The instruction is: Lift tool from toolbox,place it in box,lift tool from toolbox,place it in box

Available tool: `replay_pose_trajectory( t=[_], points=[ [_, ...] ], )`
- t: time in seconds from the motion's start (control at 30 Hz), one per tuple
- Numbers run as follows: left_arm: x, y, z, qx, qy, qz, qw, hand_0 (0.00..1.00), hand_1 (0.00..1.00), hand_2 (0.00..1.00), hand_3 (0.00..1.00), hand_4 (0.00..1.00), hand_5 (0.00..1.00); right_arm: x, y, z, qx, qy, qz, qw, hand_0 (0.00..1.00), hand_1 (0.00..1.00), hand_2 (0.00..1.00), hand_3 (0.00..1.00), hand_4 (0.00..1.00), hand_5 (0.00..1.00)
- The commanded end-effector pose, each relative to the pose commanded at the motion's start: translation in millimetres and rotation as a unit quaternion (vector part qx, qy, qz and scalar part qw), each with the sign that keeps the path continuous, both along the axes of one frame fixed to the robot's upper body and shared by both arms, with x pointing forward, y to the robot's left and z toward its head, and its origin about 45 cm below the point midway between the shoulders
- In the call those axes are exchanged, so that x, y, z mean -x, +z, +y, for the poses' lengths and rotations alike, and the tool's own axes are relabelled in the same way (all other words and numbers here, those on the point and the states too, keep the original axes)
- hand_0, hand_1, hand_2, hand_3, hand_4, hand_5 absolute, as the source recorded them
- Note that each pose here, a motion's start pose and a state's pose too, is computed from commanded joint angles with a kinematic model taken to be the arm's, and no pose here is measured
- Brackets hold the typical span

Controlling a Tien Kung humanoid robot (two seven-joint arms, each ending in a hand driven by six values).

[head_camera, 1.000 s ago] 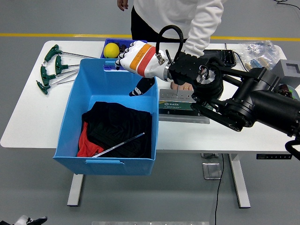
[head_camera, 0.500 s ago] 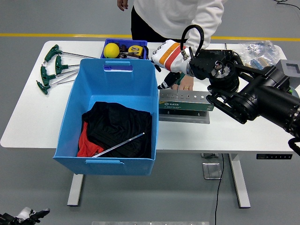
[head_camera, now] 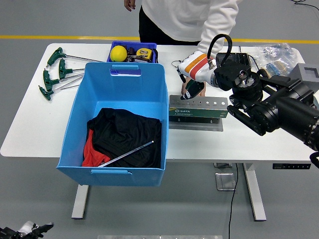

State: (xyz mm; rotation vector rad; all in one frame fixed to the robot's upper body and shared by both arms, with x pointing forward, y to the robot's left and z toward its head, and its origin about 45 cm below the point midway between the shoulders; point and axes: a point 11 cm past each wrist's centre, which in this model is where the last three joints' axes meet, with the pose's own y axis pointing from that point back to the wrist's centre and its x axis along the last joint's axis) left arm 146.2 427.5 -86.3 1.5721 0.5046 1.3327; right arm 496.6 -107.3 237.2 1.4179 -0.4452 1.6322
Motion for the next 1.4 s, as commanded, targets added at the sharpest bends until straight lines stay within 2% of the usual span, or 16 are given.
replay_pose_trajectory(
  t=[0.97, 1.0, 1.17, 1.2, 1.37, 1.4],
  points=[
    [-2.3, 1.0, 1, -0.002, -0.002, -0.001, 1.000, 0.709, 0.663, 0.700, 0.640, 0.674, 0.671, 6.5, -17.4, -2, 0.042, 0.007, 0.031, 0.999, 0.664, 0.628, 0.660, 0.446, 0.962, 0.563],
    [-1.7, 0.9, 1, -0.003, -0.002, 0.000, 1.000, 0.709, 0.663, 0.700, 0.641, 0.674, 0.671, 7.1, -17.9, -2, 0.045, 0.010, 0.032, 0.998, 0.656, 0.590, 0.615, 0.439, 0.962, 0.563],
    [-0.3, 0.5, 1, -0.003, -0.002, 0.002, 1.000, 0.709, 0.663, 0.700, 0.641, 0.674, 0.671, 8.8, -18.8, 1, 0.061, 0.020, 0.031, 0.997, 0.656, 0.590, 0.615, 0.439, 0.962, 0.563],
    [0.0, 0.5, 1, -0.003, -0.002, 0.002, 1.000, 0.708, 0.663, 0.700, 0.641, 0.673, 0.671, 9.1, -18.8, 1, 0.064, 0.023, 0.031, 0.997, 0.632, 0.518, 0.524, 0.423, 0.958, 0.564],
    [1.1, 0.3, 2, -0.004, -0.003, 0.004, 1.000, 0.708, 0.663, 0.700, 0.641, 0.673, 0.671, 10.1, -19.0, 3, 0.074, 0.032, 0.026, 0.996, 0.632, 0.518, 0.524, 0.423, 0.958, 0.564],
    [1.5, 0.2, 2, -0.004, -0.003, 0.004, 1.000, 0.710, 0.663, 0.700, 0.641, 0.673, 0.671, 10.3, -19.3, 3, 0.077, 0.033, 0.026, 0.996, 0.590, 0.442, 0.445, 0.410, 0.955, 0.564]
  ],
)
